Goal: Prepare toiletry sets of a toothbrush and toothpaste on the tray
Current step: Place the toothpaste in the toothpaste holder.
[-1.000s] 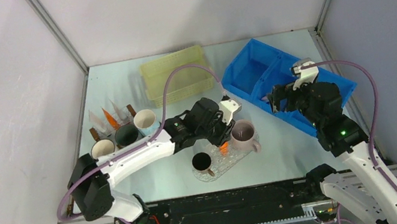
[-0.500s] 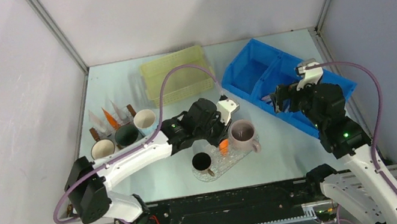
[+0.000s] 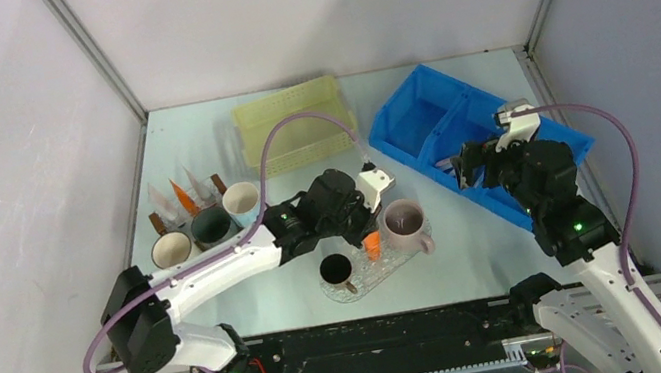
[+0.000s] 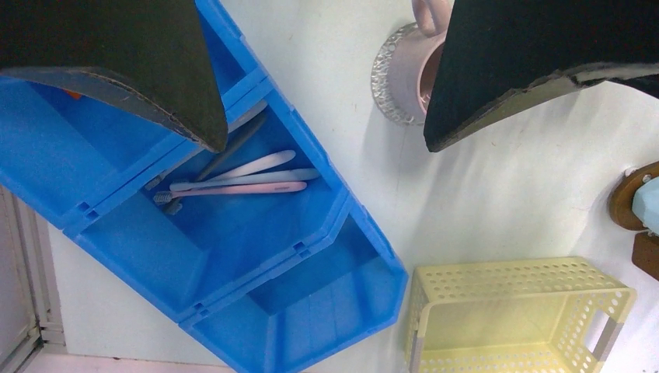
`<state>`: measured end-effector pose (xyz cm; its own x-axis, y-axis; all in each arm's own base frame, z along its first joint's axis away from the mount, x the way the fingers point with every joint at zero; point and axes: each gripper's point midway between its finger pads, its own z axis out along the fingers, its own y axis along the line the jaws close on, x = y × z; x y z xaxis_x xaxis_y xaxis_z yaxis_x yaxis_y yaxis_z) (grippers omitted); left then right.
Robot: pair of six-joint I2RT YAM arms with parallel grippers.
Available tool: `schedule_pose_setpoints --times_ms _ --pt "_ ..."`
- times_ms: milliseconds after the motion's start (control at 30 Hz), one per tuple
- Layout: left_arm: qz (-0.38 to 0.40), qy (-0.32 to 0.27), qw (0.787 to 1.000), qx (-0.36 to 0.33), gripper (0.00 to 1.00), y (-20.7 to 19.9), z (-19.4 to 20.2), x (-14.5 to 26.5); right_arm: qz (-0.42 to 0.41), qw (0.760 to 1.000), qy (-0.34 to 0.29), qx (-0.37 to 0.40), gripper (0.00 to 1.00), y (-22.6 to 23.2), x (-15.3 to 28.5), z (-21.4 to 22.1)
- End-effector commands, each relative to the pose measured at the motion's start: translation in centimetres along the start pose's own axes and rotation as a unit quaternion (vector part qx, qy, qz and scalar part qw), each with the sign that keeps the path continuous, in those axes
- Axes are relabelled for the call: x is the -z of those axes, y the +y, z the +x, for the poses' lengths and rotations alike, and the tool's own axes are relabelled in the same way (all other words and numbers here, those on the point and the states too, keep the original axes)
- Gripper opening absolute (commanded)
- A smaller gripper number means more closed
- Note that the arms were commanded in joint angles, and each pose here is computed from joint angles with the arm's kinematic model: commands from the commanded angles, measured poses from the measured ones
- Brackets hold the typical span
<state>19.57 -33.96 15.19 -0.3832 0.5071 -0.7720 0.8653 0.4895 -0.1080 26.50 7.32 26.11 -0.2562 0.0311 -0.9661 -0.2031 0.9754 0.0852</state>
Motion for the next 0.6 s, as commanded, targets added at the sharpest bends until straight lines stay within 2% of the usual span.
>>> schedule_pose_setpoints --times_ms 0,567 --pt "0.009 -0.046 0.999 -0.021 0.0 -0.45 -2.1 0.86 0.0 1.0 -0.018 -0.004 0.99 -0.03 0.3 -1.02" --pt "-0.01 -0.061 0.997 -0.041 0.02 0.38 -2.45 0.25 0.002 1.0 -0.015 -0.005 0.99 -0.16 0.41 -0.84"
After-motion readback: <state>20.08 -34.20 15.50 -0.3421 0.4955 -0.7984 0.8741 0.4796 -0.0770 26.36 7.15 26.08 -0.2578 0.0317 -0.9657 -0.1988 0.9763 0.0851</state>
